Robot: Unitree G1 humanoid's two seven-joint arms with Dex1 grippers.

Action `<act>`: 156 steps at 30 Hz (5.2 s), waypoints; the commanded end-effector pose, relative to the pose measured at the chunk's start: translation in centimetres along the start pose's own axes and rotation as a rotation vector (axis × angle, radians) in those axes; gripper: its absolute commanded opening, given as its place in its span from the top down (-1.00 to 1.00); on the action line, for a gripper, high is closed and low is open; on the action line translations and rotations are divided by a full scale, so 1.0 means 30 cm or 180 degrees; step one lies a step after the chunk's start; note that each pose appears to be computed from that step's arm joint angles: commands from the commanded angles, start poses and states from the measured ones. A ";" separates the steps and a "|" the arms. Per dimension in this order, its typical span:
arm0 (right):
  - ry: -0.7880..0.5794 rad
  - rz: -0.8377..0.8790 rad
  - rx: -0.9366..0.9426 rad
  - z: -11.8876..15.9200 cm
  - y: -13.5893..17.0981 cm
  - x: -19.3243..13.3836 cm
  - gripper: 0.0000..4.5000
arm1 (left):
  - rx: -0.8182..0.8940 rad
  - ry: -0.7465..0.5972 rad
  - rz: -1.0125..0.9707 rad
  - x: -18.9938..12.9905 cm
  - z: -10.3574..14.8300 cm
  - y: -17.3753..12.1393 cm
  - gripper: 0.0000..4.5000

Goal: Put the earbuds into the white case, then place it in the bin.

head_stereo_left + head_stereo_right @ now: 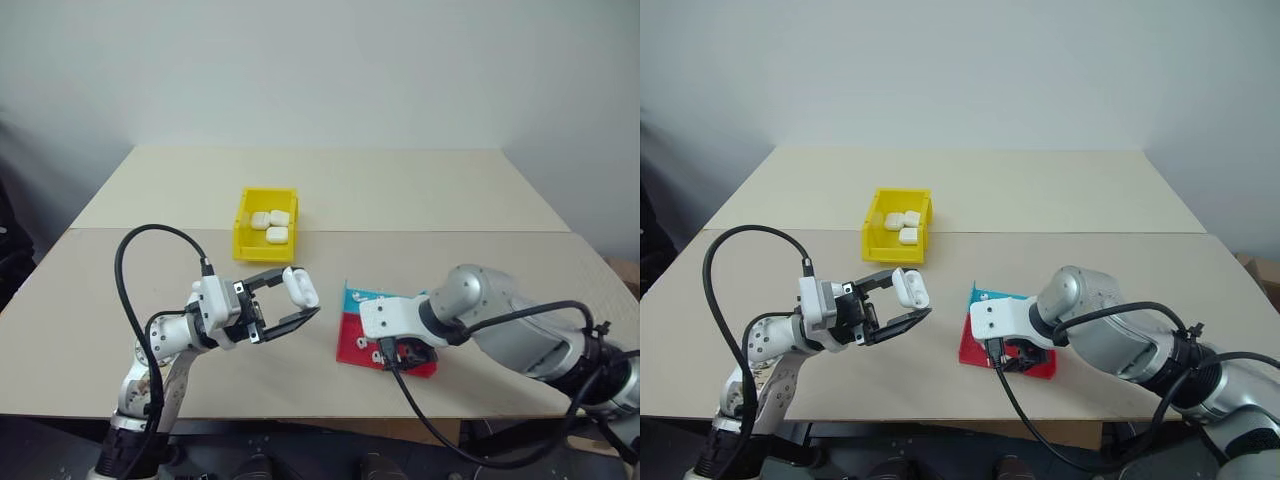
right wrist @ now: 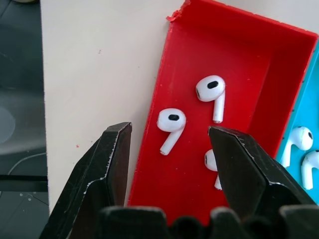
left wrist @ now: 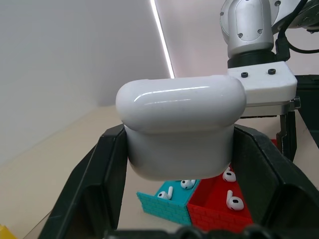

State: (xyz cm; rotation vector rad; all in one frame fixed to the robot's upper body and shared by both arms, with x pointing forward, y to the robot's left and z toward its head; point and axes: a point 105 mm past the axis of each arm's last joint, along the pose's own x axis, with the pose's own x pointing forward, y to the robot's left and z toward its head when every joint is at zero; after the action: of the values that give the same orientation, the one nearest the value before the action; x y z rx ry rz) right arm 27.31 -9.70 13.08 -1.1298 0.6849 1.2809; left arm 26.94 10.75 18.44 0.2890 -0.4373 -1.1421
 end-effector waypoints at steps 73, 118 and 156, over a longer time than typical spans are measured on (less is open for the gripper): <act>0.0023 -0.0145 -0.0014 0.022 -0.031 0.005 0.57 | 0.0171 0.0162 0.0075 0.010 0.038 0.037 -0.25; -0.4908 -0.0848 -0.0755 0.290 -0.046 -0.627 0.57 | -0.0663 -0.1132 -0.1206 0.139 0.342 -0.073 -0.25; -0.4587 -0.0414 -0.0783 0.317 -0.016 -0.486 0.34 | -0.0634 -0.1169 -0.1160 0.155 0.339 -0.064 -0.25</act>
State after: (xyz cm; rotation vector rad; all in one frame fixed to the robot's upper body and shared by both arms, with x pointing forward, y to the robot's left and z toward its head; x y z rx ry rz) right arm 23.30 -6.64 29.85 -0.1528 -0.6174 1.6638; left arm 22.83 5.88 26.38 -0.0466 -0.5337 -1.5801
